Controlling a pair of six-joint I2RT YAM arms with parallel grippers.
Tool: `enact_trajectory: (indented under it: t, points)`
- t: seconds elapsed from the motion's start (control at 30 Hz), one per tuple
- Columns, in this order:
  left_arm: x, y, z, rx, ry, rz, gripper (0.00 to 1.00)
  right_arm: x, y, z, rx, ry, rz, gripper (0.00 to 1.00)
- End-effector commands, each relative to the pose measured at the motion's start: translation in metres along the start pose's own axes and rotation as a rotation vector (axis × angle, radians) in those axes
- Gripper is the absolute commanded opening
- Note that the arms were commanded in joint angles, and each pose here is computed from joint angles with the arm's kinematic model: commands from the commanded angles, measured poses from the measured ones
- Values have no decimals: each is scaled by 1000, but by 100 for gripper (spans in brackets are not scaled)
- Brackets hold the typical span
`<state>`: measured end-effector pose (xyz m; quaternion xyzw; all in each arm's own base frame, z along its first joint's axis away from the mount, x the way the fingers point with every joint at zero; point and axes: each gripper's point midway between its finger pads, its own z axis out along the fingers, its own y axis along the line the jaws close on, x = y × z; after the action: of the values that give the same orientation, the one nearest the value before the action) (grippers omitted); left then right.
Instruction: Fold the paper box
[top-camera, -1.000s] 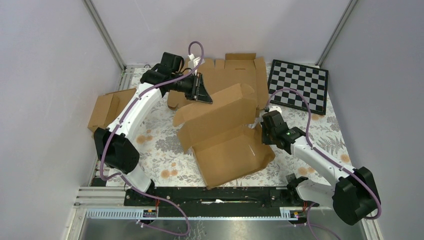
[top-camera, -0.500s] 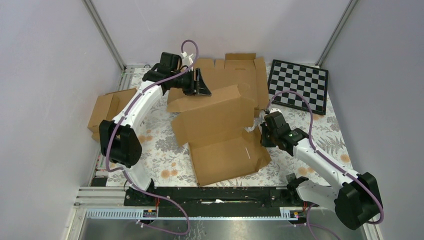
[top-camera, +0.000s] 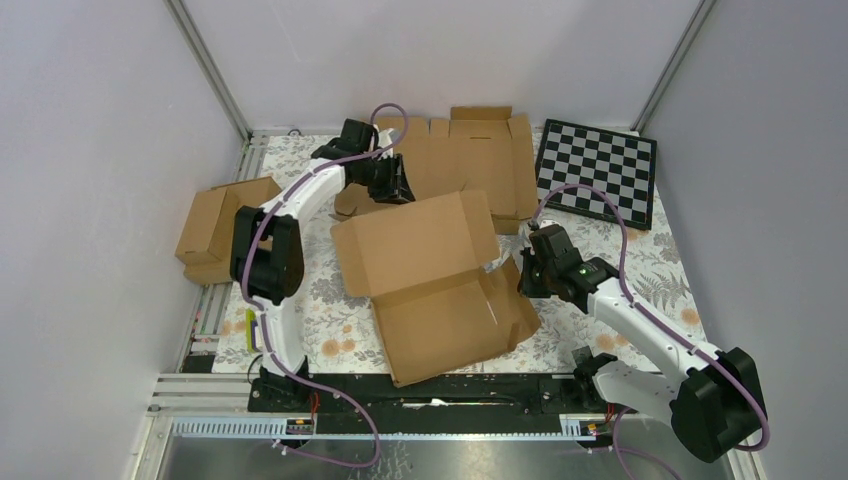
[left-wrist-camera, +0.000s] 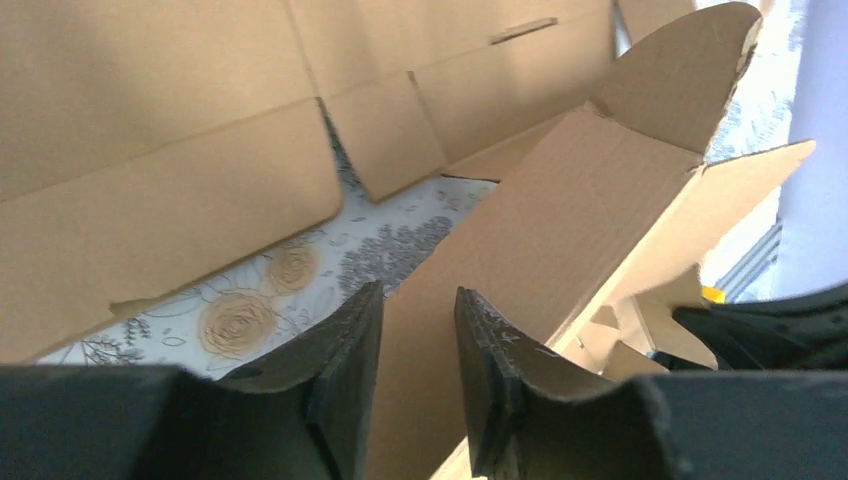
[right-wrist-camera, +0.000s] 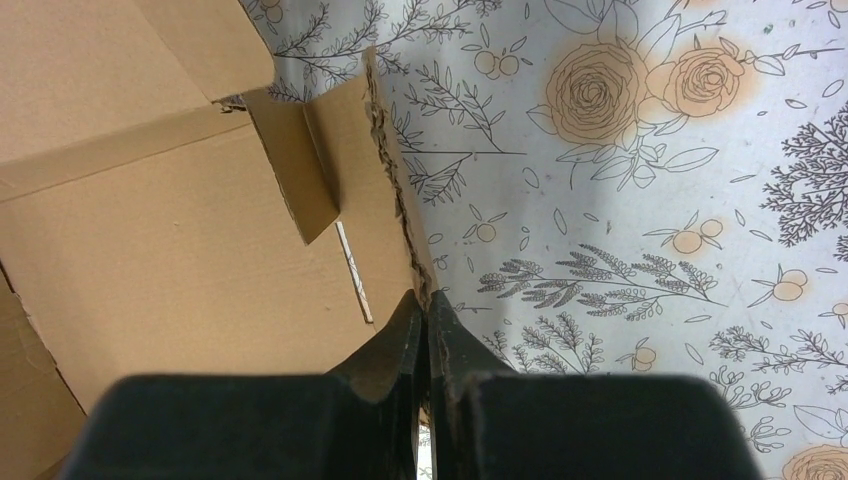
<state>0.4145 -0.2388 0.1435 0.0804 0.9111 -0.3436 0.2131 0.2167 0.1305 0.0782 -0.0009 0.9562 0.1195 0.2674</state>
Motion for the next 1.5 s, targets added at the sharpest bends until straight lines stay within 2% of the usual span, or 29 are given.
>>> enact_trajectory:
  t: [0.0, 0.07, 0.17, 0.23, 0.27, 0.33, 0.4, 0.47, 0.63, 0.73, 0.83, 0.93, 1.03, 1.2, 1.37, 1.47]
  points:
    - [-29, 11, 0, -71, -58, 71, 40, -23, 15, -10, -55, -76, 36, 4]
    - [-50, 9, -16, -95, -106, 89, 47, -24, 16, -11, -57, -77, 38, 4]
    - [-96, -8, -59, -116, -229, 122, 64, -25, 14, -12, -43, -81, 44, 5]
    - [-122, -20, -93, -120, -308, 132, 80, -27, 12, -12, -34, -90, 43, 5]
    - [-133, -25, -112, -124, -353, 131, 94, -26, 11, -12, -29, -92, 44, 5]
    - [-144, -32, -147, -136, -433, 112, 99, -27, 10, -12, -27, -93, 42, 5]
    - [-141, -33, -175, -176, -499, 64, 99, -27, 10, -13, -27, -96, 43, 5]
    - [-120, -32, -190, -207, -531, 3, 99, -28, 9, -13, -22, -102, 46, 5]
    - [-29, -16, -204, -252, -556, -200, 99, -32, 8, -15, -9, -122, 79, 5]
    - [21, -20, -212, -196, -598, -227, 99, -35, 8, -17, -5, -140, 112, 5]
    - [71, -19, -199, -160, -506, -285, 98, -37, 9, -20, -11, -149, 115, 5]
    - [119, -14, -175, -153, -406, -344, 91, -39, 8, -21, -10, -159, 111, 6]
    - [148, -14, -153, -172, -351, -372, 83, -41, 9, -21, -11, -163, 108, 6]
    - [179, -17, -113, -183, -279, -372, 69, -37, 13, -14, -29, -141, 115, 6]
    - [191, -4, -99, -252, -286, -370, 66, -34, 14, -12, -32, -124, 111, 7]
    - [201, 6, -90, -271, -263, -369, 59, -36, 15, -13, -37, -131, 102, 7]
